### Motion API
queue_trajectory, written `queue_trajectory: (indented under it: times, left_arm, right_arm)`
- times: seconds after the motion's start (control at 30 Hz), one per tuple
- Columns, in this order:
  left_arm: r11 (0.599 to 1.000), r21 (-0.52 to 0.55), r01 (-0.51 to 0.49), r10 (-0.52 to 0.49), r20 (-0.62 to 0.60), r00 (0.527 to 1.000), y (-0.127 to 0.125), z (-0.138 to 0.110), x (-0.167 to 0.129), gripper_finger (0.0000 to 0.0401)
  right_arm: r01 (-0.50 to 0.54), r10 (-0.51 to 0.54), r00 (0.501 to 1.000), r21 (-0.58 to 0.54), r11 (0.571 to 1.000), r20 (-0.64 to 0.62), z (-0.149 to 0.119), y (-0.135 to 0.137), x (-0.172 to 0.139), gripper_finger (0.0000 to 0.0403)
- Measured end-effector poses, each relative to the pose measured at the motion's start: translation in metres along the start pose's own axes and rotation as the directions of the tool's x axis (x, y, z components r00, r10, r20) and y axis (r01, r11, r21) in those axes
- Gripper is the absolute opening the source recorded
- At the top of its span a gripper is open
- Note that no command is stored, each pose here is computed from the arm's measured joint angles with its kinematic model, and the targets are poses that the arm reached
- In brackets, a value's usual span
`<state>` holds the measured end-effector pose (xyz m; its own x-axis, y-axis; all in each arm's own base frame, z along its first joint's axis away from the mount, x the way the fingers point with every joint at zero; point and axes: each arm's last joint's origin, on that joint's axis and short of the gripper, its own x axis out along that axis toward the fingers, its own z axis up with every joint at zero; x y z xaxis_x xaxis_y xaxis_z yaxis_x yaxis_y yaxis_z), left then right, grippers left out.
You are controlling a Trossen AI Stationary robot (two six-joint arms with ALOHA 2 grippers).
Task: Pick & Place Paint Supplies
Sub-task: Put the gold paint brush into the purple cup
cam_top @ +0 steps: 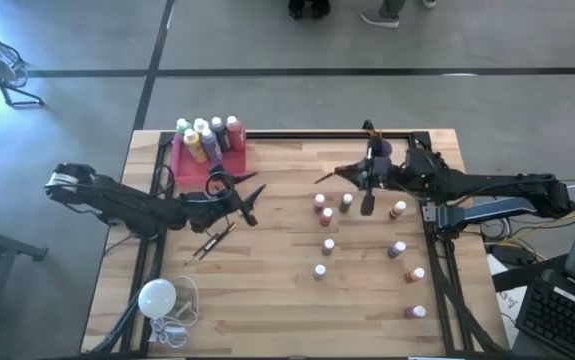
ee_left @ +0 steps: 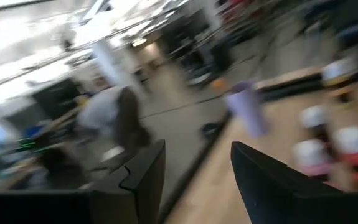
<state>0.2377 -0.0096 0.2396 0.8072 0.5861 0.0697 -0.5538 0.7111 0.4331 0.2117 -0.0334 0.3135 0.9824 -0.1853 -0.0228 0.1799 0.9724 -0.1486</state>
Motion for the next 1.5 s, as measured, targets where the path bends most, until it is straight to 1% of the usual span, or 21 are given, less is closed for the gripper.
queue_trajectory:
  times: [0.07,0.13,0.2,0.27,0.33,0.37,0.67,0.8,0.97,1.23,1.37,1.43,1.5]
  left_arm:
    - [0.995,-0.052,0.082,-0.08,0.043,0.996,-0.002,-0.001,-0.002,0.0188]
    - [0.984,-0.094,0.153,-0.146,0.08,0.986,-0.003,0.0,-0.002,0.0188]
    - [0.967,-0.124,0.221,-0.207,0.114,0.972,-0.005,0.001,-0.003,0.0188]
    - [0.951,-0.142,0.276,-0.256,0.14,0.956,-0.007,0.001,-0.003,0.0188]
    - [0.939,-0.157,0.307,-0.284,0.155,0.946,-0.007,0.002,-0.004,0.0188]
    - [0.937,-0.159,0.311,-0.288,0.156,0.945,-0.008,0.002,-0.004,0.0188]
    - [0.935,-0.158,0.317,-0.294,0.152,0.944,-0.008,0.001,-0.004,0.0188]
    - [0.935,-0.155,0.318,-0.296,0.147,0.944,-0.008,-0.001,-0.004,0.0188]
    - [0.935,-0.154,0.318,-0.297,0.146,0.944,-0.009,-0.001,-0.005,0.0188]
    - [0.934,-0.158,0.319,-0.298,0.145,0.944,-0.009,-0.001,-0.005,0.0188]
    - [0.934,-0.16,0.319,-0.297,0.145,0.944,-0.009,-0.001,-0.005,0.0188]
    - [0.934,-0.161,0.319,-0.298,0.143,0.944,-0.009,-0.002,-0.004,0.0188]
    - [0.933,-0.161,0.321,-0.301,0.138,0.944,-0.009,-0.002,-0.005,0.0188]
  right_arm:
    - [0.092,-0.093,0.995,-0.024,0.995,-0.032,0.0,-0.003,-0.006,0.0012]
    - [0.199,-0.202,0.977,-0.049,0.979,-0.065,0.0,-0.007,-0.012,0.0012]
    - [0.317,-0.323,0.941,-0.068,0.946,-0.102,0.0,-0.01,-0.018,0.0013]
    - [0.422,-0.431,0.893,-0.09,0.902,-0.133,-0.001,-0.014,-0.024,0.0013]
    - [0.501,-0.512,0.845,-0.109,0.859,-0.153,-0.002,-0.017,-0.03,0.0013]
    - [0.522,-0.535,0.83,-0.116,0.845,-0.161,-0.002,-0.019,-0.032,0.0013]
    - [0.643,-0.652,0.741,-0.108,0.758,-0.164,-0.001,-0.041,-0.046,0.0013]
    - [0.692,-0.693,0.689,-0.092,0.716,-0.21,-0.007,-0.052,-0.05,0.0013]
    - [0.724,-0.718,0.647,-0.09,0.684,-0.257,-0.013,-0.059,-0.052,0.0013]
    - [0.738,-0.722,0.618,-0.088,0.669,-0.31,-0.019,-0.063,-0.055,0.0013]
    - [0.716,-0.69,0.64,-0.063,0.696,-0.339,-0.022,-0.065,-0.056,0.0013]
    - [0.713,-0.684,0.64,-0.062,0.699,-0.351,-0.024,-0.066,-0.056,0.0013]
    - [0.718,-0.687,0.63,-0.064,0.693,-0.363,-0.026,-0.068,-0.056,0.0013]
